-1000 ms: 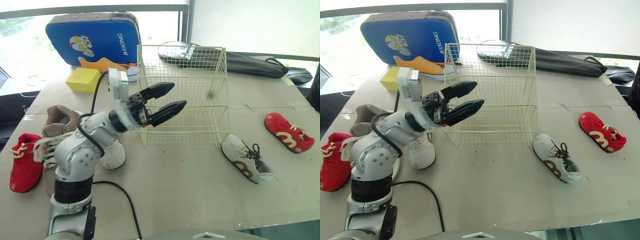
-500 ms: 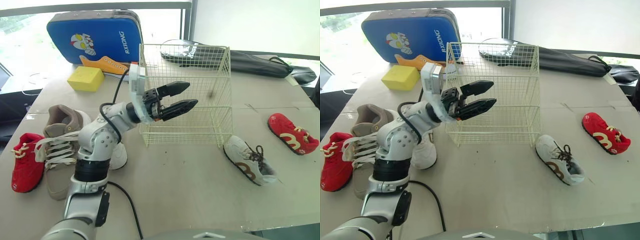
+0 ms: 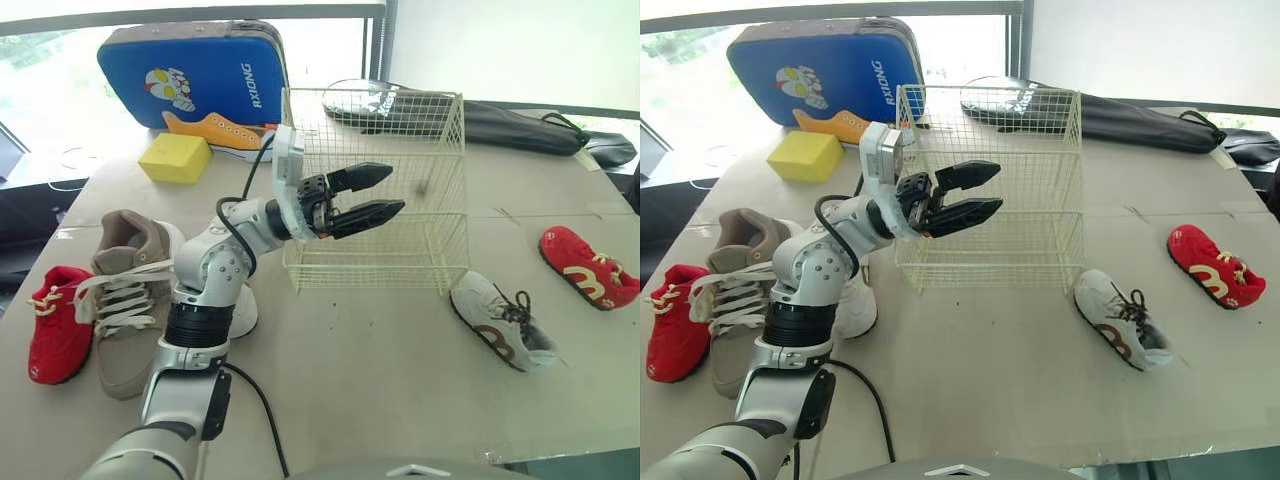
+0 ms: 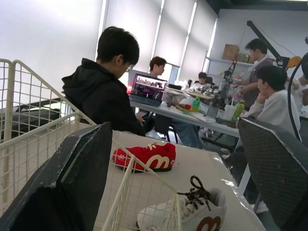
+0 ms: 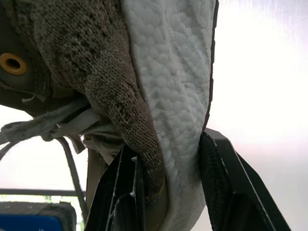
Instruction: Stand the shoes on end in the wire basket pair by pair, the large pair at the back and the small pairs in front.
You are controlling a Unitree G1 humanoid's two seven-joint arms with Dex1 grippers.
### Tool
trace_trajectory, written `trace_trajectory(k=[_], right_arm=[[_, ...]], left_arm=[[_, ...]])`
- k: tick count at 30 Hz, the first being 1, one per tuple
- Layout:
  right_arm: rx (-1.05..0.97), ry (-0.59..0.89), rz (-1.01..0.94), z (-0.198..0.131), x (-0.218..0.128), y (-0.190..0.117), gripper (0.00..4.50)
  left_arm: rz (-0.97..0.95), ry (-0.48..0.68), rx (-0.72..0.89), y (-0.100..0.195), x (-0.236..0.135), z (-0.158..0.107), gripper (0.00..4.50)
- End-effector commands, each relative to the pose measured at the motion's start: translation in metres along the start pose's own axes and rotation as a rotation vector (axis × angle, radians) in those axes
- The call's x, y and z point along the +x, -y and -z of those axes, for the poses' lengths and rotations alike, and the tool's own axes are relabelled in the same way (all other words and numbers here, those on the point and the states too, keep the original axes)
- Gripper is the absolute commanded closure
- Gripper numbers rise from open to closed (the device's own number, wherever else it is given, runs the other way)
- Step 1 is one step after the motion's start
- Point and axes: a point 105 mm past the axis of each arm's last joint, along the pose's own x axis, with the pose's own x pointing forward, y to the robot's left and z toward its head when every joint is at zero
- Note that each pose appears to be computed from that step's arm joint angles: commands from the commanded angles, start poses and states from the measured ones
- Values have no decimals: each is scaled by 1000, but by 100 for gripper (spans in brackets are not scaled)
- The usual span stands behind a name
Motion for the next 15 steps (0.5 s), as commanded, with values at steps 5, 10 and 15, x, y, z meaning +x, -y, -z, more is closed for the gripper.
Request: trace_trajectory(k=[5, 10, 15], right_arm=[[34, -179, -124, 77, -19, -13, 371], [34, -274, -157, 140, -17, -3, 371], [8, -256, -209, 175, 1, -4, 371]], left_arm=[[21, 16, 37, 3, 4, -7, 0], [1, 10, 53, 5, 0, -9, 0], [-34, 6, 67, 8, -5, -10, 0]])
